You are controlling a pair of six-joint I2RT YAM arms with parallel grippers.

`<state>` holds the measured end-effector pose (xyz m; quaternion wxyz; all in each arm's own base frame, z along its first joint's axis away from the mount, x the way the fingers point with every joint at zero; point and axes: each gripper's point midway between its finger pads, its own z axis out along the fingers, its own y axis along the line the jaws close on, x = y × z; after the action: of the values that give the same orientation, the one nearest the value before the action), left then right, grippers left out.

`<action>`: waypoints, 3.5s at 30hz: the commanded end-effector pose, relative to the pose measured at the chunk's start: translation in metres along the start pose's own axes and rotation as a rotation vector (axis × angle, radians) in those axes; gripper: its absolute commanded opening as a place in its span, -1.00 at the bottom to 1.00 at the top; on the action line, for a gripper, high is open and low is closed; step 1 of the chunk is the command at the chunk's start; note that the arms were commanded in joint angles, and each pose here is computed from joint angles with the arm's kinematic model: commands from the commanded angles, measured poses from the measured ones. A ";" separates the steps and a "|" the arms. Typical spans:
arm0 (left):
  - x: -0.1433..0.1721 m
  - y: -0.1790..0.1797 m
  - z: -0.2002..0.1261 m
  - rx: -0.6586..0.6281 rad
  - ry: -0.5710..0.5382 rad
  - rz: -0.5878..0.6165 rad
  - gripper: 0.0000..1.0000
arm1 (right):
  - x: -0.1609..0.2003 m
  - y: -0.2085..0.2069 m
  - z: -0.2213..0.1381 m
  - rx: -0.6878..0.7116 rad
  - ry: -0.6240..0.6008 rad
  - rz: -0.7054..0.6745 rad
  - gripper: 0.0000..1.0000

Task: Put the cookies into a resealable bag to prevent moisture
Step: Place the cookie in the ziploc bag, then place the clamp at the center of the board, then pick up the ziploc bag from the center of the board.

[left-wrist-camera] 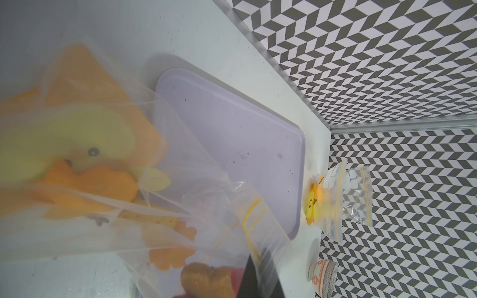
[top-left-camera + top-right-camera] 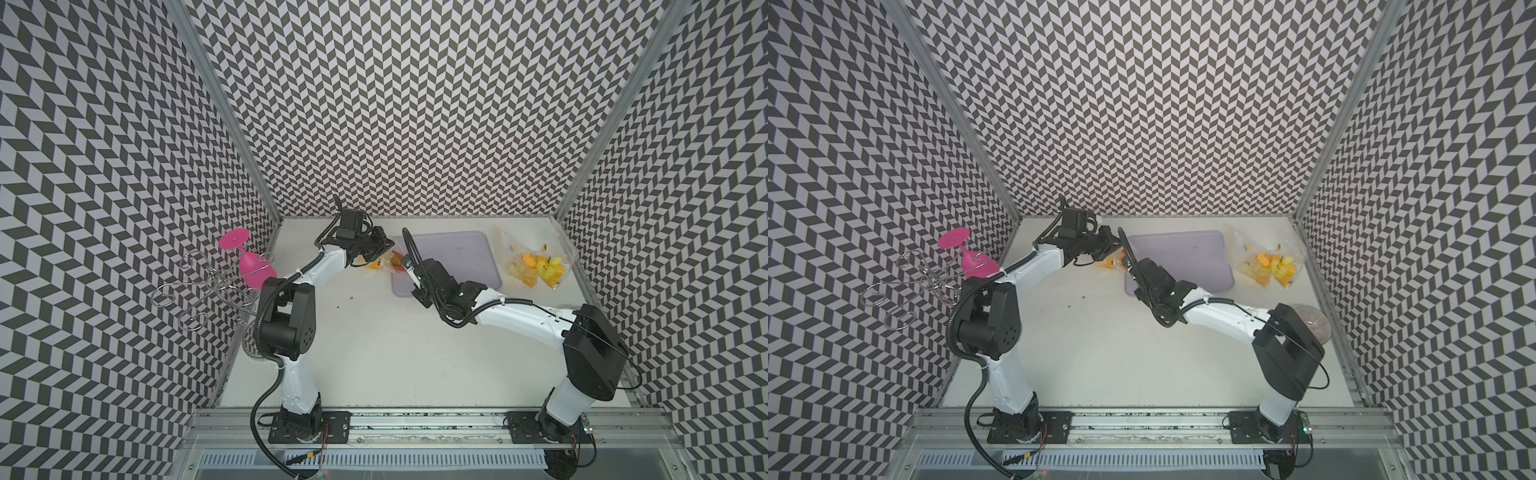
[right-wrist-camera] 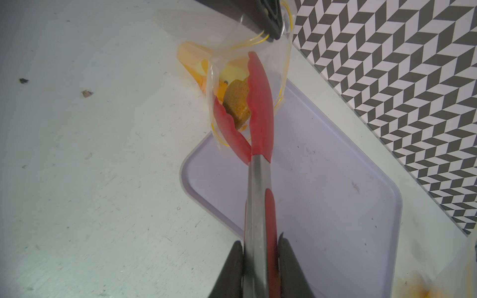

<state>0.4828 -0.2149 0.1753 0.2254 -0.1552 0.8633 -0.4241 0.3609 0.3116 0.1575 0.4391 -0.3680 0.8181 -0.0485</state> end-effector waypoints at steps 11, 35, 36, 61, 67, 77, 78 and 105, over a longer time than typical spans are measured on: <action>-0.004 -0.016 -0.002 0.030 -0.009 0.025 -1.00 | -0.034 -0.010 0.005 0.046 -0.084 0.074 0.05; -0.013 -0.016 -0.016 0.031 -0.032 0.055 -1.00 | 0.097 -0.039 -0.094 0.038 -0.015 0.891 -0.17; -0.013 -0.016 -0.018 0.030 -0.035 0.058 -1.00 | 0.114 -0.037 -0.096 0.049 0.021 0.939 -0.17; -0.012 -0.024 -0.037 0.053 -0.051 0.063 -1.00 | 0.090 -0.080 -0.090 -0.158 -0.156 1.077 0.69; -0.011 -0.026 -0.040 0.053 -0.057 0.059 -1.00 | -0.016 -0.033 -0.077 -0.594 -0.282 0.927 0.73; -0.010 -0.029 -0.041 0.054 -0.057 0.058 -1.00 | -0.048 -0.012 0.015 -0.567 -0.166 0.859 0.72; -0.010 -0.029 -0.041 0.055 -0.055 0.060 -1.00 | -0.046 -0.011 0.023 -0.554 -0.150 0.861 0.71; -0.005 -0.042 -0.046 0.064 -0.052 0.078 -1.00 | -0.051 -0.019 0.099 -0.594 -0.065 0.918 -0.27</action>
<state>0.4722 -0.2054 0.2020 0.2452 -0.1387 0.8599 -0.4258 0.4597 0.3513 0.1298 0.3091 -0.0770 0.8673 0.3825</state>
